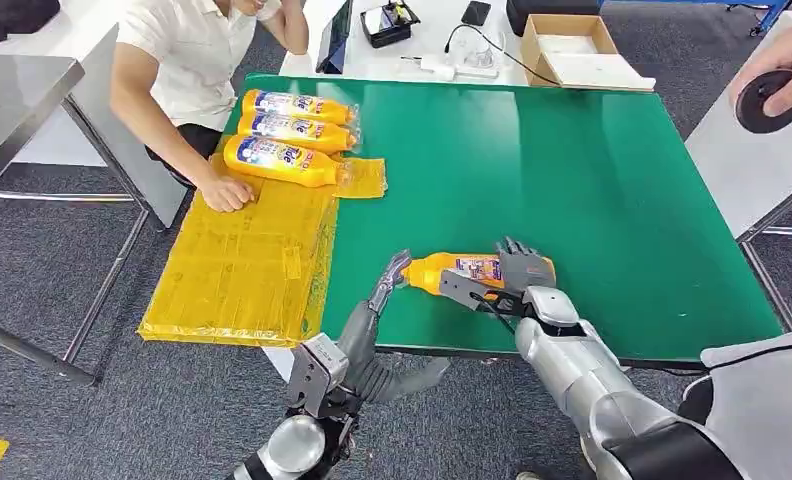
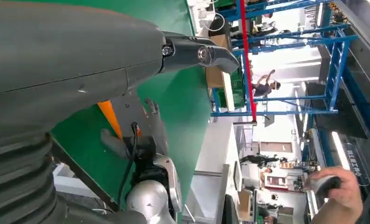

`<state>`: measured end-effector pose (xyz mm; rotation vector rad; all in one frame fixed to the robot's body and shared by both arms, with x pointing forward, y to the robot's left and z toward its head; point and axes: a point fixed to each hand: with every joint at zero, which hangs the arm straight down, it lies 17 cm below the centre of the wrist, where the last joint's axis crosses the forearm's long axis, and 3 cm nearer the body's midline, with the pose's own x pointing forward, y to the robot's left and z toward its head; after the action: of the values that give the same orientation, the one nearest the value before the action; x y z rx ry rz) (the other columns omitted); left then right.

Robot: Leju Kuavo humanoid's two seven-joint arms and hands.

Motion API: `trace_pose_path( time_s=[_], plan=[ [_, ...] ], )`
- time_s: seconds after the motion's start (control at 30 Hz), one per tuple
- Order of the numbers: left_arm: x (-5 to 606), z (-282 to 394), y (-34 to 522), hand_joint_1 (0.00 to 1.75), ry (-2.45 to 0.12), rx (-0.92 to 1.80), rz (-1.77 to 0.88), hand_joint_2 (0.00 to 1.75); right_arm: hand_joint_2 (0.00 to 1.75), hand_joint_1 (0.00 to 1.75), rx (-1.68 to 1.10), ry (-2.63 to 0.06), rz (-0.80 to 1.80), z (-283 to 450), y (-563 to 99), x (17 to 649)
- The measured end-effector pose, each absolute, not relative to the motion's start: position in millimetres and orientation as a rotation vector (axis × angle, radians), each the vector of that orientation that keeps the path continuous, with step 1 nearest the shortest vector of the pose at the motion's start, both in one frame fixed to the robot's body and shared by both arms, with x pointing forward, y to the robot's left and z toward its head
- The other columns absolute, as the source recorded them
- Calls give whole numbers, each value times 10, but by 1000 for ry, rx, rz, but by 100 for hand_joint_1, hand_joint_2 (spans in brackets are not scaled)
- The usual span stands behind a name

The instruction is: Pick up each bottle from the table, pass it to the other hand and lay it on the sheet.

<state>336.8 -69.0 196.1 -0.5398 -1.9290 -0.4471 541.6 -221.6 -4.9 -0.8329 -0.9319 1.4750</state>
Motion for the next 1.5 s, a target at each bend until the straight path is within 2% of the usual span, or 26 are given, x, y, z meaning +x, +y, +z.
trace_pose_path(
  time_s=[0.1, 0.13, 0.17, 0.2, 0.47, 0.57, 0.67, 0.83, 1.03, 1.27, 1.5],
  plan=[
    [3368, 1964, -692, 0, -1929, -540, -446, 175, 175, 0, -834, -931, 1476, -49, -2217, 5417],
    [3368, 1964, -692, 0, -1929, -540, -446, 175, 175, 9, -833, -931, 1476, -51, -2215, 5416],
    [3368, 1964, -692, 0, -1929, -540, -446, 175, 175, 86, -833, -931, 1477, -50, -2218, 5417],
    [3368, 1964, -692, 0, -1929, -540, -446, 175, 175, 171, -833, -930, 1476, -51, -2219, 5417],
    [3383, 1935, -682, 0, -1922, -536, -443, 175, 175, 175, -745, -932, 1496, -85, -2170, 5388],
    [3471, 1969, -583, 0, -1932, -517, -370, 175, 175, 175, -391, -1125, 1352, -4, -1830, 5298],
    [3656, 1991, -369, 0, -1944, -428, -246, 175, 175, 175, -276, -1291, 1244, 116, -1635, 5252],
    [3998, 1734, 51, 0, -1784, -399, 57, 175, 175, 175, 184, -1634, 901, 583, -954, 4846],
    [4099, 1524, 238, 0, -1714, -369, 150, 175, 175, 175, 236, -1739, 741, 954, -813, 4790],
    [4134, 1448, 328, 0, -1691, -349, 188, 175, 175, 175, 274, -1787, 670, 1171, -752, 4756],
    [4116, 1231, 565, 0, -1598, -326, 326, 175, 175, 171, 514, -1744, 364, 1541, -722, 4750]
  ],
)
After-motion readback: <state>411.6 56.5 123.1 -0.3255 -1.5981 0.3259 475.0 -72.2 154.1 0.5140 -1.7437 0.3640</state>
